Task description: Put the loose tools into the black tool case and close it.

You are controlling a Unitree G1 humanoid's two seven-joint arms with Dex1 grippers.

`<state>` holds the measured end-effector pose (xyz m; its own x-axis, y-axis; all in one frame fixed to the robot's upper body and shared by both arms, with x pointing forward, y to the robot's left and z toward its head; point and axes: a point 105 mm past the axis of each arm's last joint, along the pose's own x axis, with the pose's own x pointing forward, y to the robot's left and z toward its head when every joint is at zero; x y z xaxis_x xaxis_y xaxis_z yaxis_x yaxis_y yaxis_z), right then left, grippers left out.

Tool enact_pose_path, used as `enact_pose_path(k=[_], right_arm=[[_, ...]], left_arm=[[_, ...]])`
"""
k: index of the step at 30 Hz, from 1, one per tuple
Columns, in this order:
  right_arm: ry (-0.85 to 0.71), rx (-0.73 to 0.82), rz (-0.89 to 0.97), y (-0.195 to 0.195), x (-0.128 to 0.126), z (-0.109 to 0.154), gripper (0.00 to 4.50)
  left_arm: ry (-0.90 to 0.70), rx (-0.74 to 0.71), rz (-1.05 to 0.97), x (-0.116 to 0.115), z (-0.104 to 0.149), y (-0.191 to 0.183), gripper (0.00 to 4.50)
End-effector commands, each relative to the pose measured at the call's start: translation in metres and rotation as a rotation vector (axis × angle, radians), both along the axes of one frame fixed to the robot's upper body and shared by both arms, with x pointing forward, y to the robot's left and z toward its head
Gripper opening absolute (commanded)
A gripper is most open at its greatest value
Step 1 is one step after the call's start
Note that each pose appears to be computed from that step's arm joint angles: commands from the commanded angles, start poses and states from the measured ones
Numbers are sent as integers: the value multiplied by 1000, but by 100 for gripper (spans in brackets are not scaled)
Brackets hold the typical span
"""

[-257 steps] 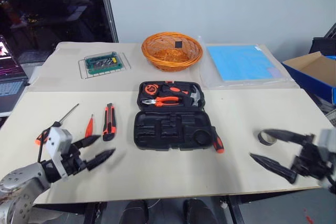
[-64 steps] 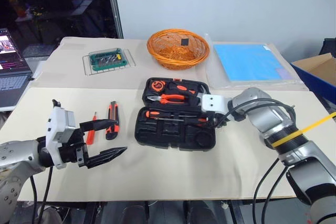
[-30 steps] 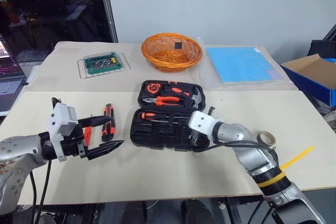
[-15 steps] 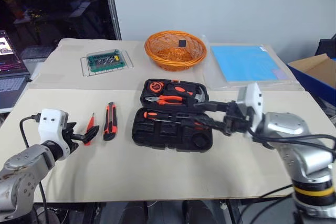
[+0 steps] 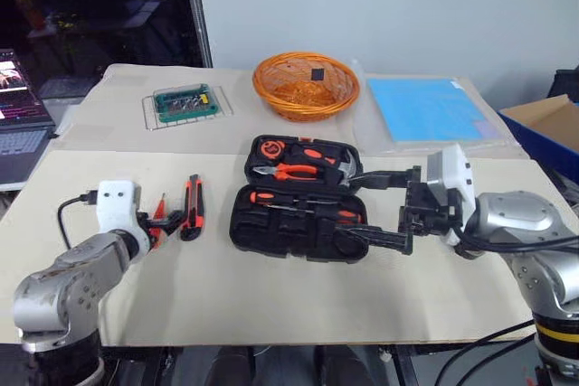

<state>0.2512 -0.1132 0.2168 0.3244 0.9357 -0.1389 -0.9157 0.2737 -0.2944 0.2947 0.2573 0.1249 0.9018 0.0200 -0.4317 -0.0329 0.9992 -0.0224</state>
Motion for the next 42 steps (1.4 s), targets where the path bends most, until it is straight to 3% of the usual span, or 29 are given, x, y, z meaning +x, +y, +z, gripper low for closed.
enact_pose_path(k=[1,7,10,15,19,23,26,28,30,33,38,42], right_arm=[[-57,23,25,2,-8,11,446],[-56,23,32,1,-10,10,446],[-56,14,28,0,-9,10,450],[-56,10,24,-1,-10,10,450],[-54,8,16,-2,-10,9,450],[-52,24,1,-4,-12,9,450],[-53,53,-39,-15,-18,11,450],[-53,58,-65,-21,-22,11,450],[-53,54,-100,-29,-27,9,450],[-61,11,-175,-49,-40,3,450],[-53,-29,-203,-58,-55,-2,450],[-60,-38,-234,-57,-62,-2,450]], left_arm=[[-19,72,73,1,9,13,450],[2,60,103,3,0,16,450],[52,35,89,1,-13,10,371],[65,30,93,-3,-22,8,203],[-22,52,52,-1,-11,8,53],[-206,48,-91,2,27,6,47],[-289,-5,-458,2,64,-25,47],[-256,13,-675,-1,71,-45,47],[-199,69,-907,-5,70,-69,47],[-139,222,-1209,9,65,-107,47],[-89,473,-1411,35,46,-132,47],[-61,520,-1510,51,38,-161,47]])
